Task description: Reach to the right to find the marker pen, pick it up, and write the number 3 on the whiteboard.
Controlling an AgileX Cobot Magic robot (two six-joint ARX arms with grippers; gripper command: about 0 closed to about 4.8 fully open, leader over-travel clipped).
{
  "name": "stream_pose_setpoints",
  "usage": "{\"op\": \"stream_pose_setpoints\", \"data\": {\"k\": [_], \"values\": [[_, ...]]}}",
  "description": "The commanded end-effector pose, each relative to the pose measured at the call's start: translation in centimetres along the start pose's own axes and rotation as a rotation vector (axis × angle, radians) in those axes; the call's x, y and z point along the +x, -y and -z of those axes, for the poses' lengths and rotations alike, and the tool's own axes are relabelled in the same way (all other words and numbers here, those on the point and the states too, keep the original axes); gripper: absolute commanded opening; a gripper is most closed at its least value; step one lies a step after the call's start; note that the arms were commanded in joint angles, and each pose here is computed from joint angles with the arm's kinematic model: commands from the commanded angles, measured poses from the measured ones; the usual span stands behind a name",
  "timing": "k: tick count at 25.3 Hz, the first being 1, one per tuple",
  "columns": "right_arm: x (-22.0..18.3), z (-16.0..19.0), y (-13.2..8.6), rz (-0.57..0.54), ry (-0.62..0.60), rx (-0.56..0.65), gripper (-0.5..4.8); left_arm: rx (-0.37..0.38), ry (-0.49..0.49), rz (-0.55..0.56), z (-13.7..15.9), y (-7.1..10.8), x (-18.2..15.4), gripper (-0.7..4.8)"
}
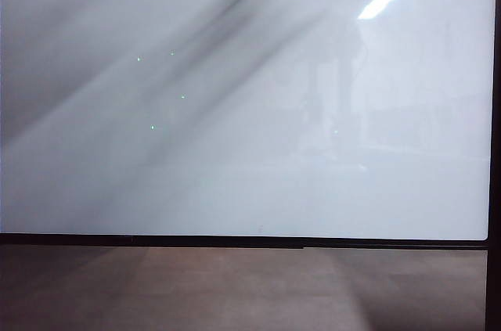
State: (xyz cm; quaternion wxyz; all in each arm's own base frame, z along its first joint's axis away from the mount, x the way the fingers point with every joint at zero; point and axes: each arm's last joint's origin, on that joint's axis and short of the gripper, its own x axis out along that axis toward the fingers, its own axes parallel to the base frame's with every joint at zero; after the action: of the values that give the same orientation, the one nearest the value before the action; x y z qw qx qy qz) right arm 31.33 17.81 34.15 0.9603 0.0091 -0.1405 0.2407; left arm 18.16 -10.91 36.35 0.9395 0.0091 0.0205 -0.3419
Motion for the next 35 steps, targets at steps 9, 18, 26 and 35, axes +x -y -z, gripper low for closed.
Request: {"op": "stream_pose_setpoints", "data": {"k": [9,18,26,35], "values": [[0.2,0.0,0.0,0.033,0.023,-0.001,0.49,0.011,0.015,0.005,-0.3,0.0,-0.1,-0.05],[0.0,-0.3,0.1,0.058,0.003,-0.001,0.49,0.011,0.015,0.005,-0.3,0.0,-0.1,-0.05],[-0.6,-1.0,0.4,0.115,-0.04,-0.005,0.49,0.011,0.015,0.005,-0.3,0.0,-0.1,-0.05],[-0.8,-1.2,0.4,0.134,-0.06,-0.006,0.49,0.011,0.014,0.006,-0.3,0.0,-0.1,-0.05]]}}
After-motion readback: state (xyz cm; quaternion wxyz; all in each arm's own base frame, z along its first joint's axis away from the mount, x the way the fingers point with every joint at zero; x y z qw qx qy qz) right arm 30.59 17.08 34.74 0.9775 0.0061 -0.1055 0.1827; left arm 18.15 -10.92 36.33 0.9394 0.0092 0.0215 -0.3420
